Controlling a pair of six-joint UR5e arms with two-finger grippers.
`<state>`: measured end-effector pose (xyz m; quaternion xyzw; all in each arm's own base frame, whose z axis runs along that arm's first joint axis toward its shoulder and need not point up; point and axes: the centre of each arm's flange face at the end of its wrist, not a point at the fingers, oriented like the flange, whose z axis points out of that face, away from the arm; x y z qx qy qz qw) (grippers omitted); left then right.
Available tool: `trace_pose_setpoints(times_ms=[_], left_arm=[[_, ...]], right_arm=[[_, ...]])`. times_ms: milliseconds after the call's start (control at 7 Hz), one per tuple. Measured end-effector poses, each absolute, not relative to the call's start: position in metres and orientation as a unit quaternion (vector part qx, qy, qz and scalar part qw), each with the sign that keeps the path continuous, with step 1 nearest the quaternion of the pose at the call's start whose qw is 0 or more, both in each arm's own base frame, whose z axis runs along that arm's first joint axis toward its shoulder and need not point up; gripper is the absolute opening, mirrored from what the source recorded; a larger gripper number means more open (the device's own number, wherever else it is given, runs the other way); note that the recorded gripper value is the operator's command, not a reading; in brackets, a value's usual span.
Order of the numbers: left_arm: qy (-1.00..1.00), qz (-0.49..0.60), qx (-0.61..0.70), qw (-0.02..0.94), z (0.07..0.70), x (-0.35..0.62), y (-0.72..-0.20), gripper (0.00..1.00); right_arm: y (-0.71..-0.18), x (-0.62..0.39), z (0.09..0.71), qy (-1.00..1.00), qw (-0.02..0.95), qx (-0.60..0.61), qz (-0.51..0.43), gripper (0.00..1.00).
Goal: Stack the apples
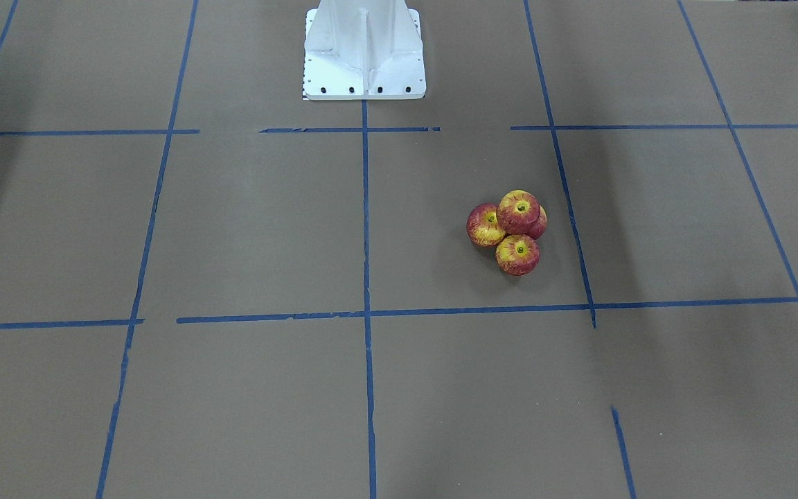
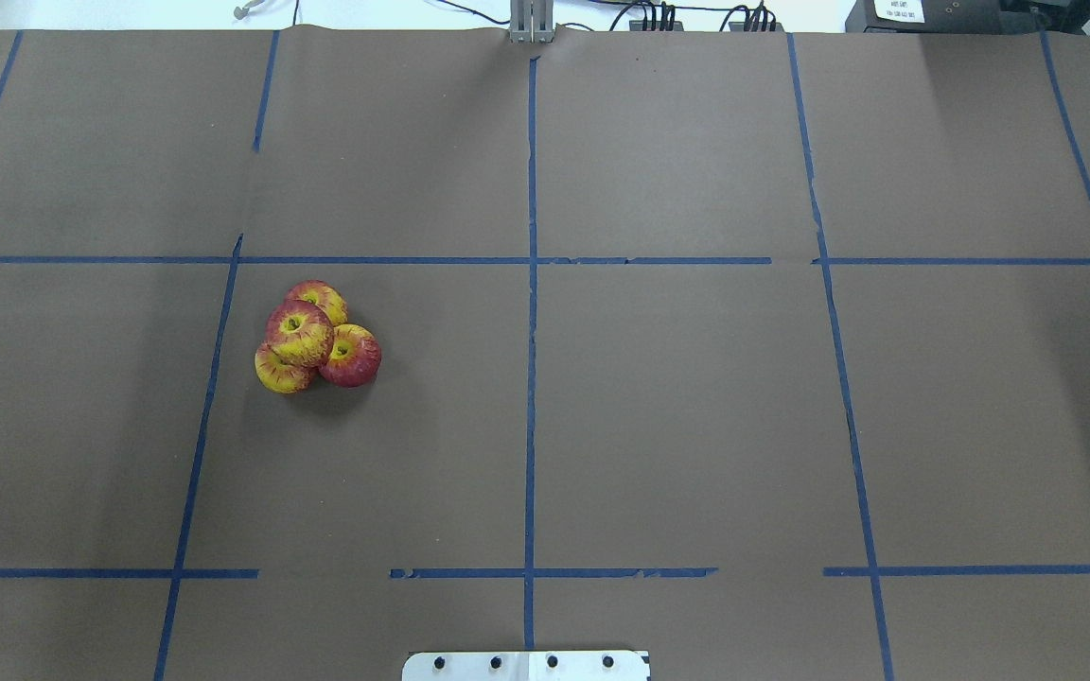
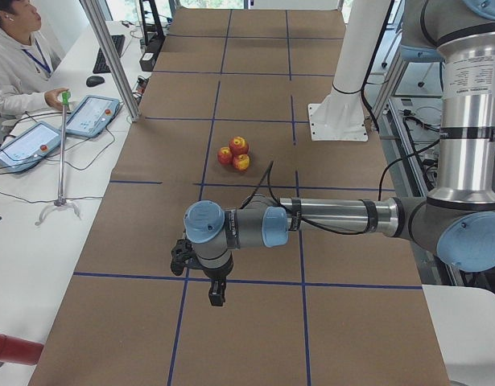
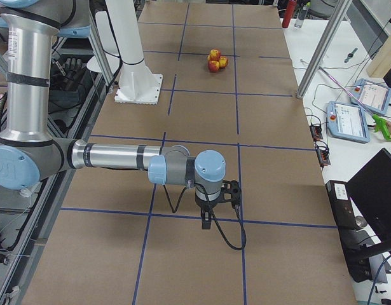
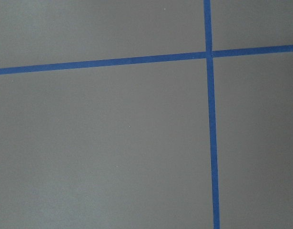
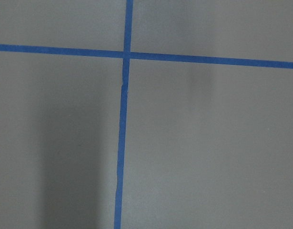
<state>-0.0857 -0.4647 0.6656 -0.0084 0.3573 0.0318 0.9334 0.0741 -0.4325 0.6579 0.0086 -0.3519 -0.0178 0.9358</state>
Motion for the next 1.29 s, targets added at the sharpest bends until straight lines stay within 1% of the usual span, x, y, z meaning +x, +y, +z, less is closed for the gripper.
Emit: trace_pose_setpoints(times_ms=[1286], left_arm=[[0.356,0.041,0.012,0.934,0.647,-0.086,-0.474,1.00]], right_arm=[[-0.432,0.074,0.658,-0.352,0.936,0.009,-0.018,1.00]])
